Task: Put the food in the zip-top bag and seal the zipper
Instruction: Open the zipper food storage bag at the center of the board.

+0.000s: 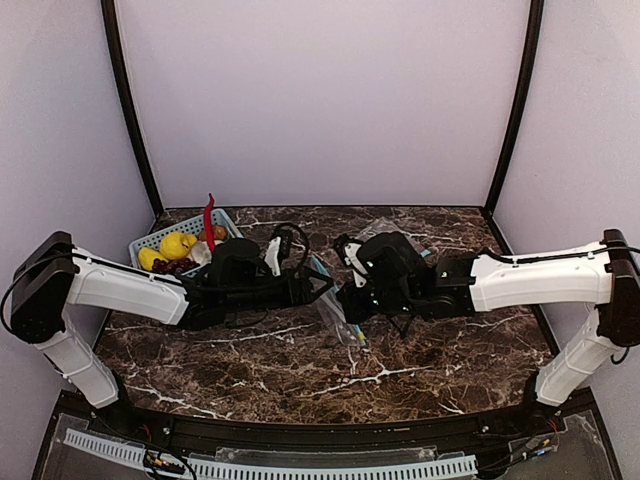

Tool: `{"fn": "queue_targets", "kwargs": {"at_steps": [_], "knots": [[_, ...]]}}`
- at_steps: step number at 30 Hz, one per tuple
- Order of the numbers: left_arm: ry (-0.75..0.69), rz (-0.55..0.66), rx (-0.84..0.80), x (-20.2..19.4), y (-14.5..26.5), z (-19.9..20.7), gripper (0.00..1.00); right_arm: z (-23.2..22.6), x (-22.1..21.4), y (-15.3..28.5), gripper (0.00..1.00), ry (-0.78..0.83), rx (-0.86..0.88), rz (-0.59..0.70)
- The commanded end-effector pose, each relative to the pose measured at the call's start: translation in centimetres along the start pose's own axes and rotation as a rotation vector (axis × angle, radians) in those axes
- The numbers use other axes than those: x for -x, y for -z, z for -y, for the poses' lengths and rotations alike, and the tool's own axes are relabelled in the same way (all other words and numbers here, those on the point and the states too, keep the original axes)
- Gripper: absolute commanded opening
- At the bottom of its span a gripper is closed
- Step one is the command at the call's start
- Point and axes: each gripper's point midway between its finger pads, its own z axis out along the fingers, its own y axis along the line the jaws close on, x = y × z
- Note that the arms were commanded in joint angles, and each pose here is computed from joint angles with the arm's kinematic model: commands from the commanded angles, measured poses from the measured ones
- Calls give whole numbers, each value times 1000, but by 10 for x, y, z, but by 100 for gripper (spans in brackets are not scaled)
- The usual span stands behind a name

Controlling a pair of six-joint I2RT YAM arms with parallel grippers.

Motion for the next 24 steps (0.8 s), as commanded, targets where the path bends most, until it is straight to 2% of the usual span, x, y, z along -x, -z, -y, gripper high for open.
{"fn": "queue_targets", "kwargs": {"at_steps": [1, 10, 19, 24], "knots": [[-25, -27, 92, -5, -1, -16, 69, -4, 10, 2, 0, 1, -14, 25], [-18, -37, 199, -10, 3, -36, 58, -3, 5, -2, 0, 25, -51, 9], [0, -5, 111, 2, -8, -17, 56, -6, 1, -11, 0, 48, -83, -9], [0, -9, 126, 3, -13, -18, 50, -10, 0, -12, 0, 66, -110, -9]]}}
